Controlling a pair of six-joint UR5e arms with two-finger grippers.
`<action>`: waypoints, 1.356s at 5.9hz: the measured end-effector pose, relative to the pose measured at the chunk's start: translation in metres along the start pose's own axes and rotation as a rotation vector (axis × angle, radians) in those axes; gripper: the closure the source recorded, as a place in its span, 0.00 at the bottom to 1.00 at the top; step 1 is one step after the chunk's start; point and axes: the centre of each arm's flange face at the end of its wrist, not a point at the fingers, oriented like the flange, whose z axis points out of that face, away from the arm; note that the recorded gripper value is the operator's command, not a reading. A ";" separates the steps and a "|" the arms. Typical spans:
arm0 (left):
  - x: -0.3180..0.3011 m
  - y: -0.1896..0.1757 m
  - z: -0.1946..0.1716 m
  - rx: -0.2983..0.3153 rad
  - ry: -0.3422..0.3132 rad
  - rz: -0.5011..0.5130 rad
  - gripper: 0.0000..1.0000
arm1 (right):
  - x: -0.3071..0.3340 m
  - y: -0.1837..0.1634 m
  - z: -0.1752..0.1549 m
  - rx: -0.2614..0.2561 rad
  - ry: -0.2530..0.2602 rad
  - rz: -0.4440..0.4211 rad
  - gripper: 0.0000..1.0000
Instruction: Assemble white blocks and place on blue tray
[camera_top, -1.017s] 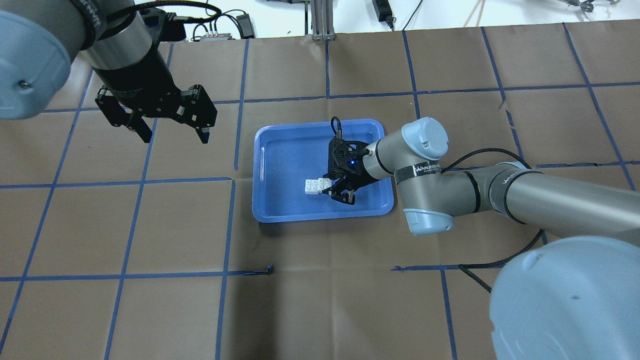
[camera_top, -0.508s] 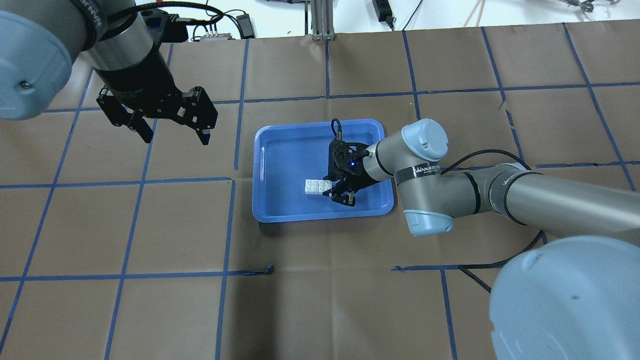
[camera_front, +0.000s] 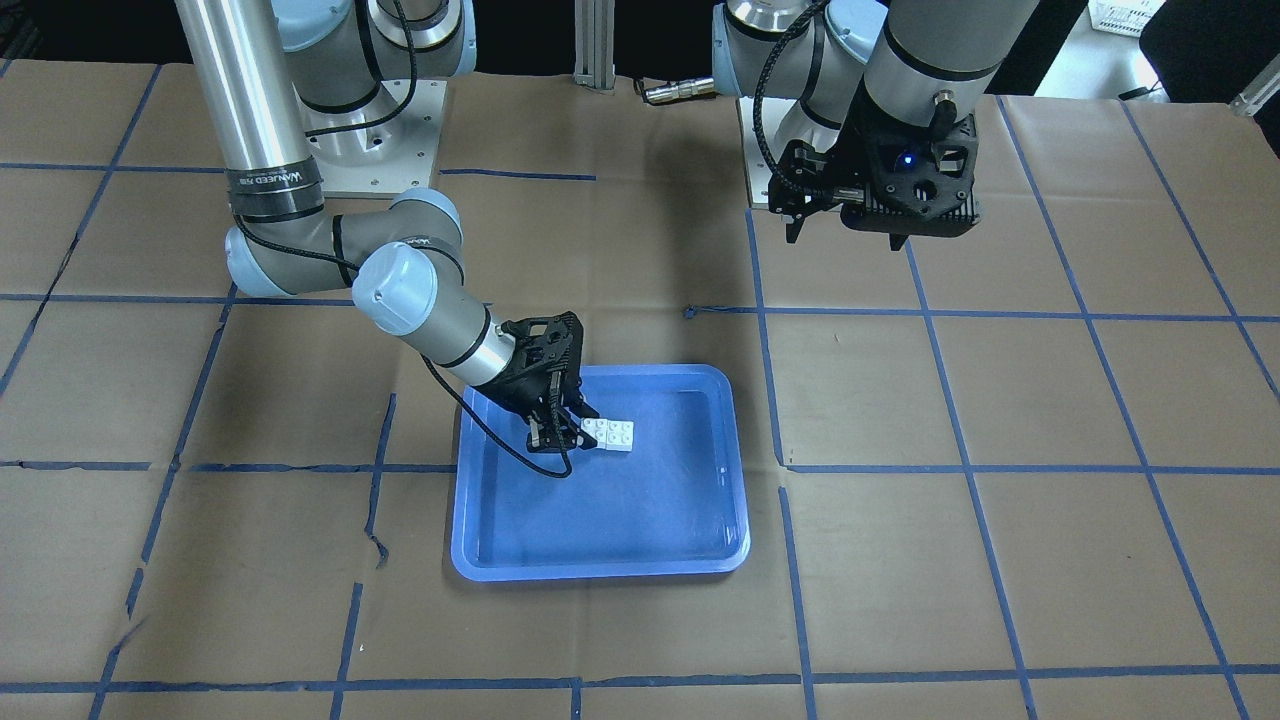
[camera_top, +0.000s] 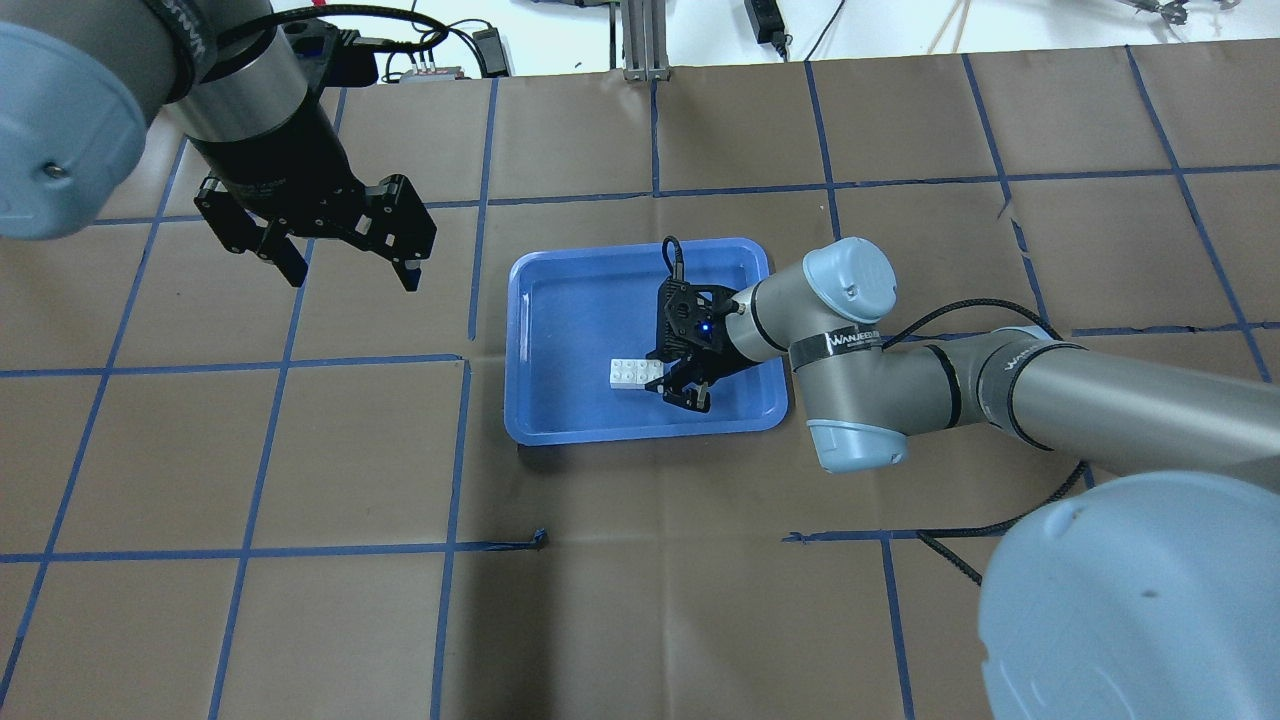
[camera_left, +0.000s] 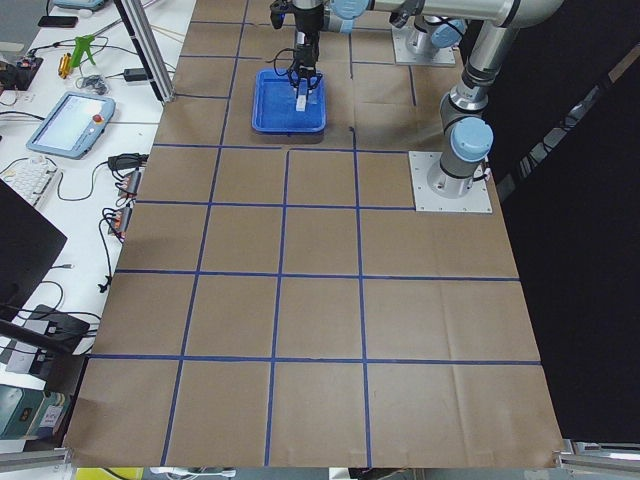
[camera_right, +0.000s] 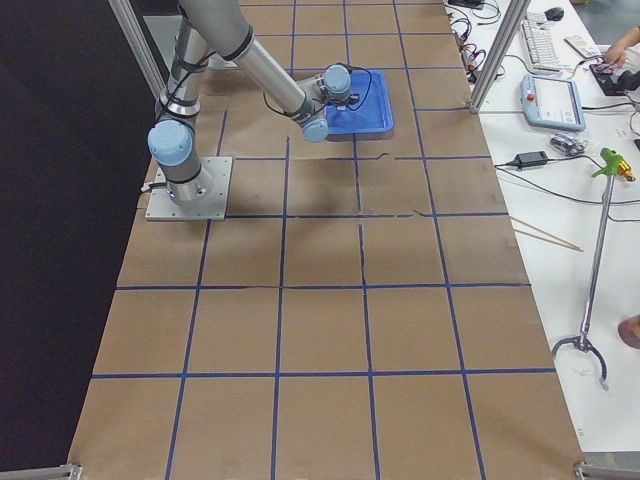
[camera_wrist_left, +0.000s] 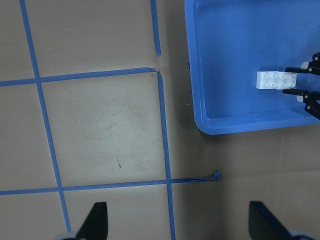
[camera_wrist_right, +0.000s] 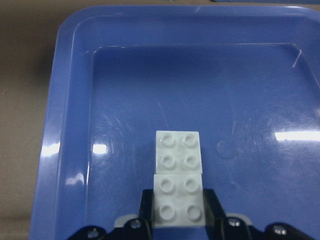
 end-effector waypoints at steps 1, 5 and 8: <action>0.000 0.000 0.003 -0.003 0.000 0.000 0.01 | 0.000 0.000 0.000 0.001 0.000 -0.001 0.83; 0.000 0.000 0.006 -0.005 0.000 0.006 0.01 | -0.001 0.000 0.000 0.001 -0.003 0.003 0.82; 0.001 0.001 0.006 -0.007 0.002 0.008 0.01 | -0.001 0.001 0.001 0.000 -0.004 0.004 0.65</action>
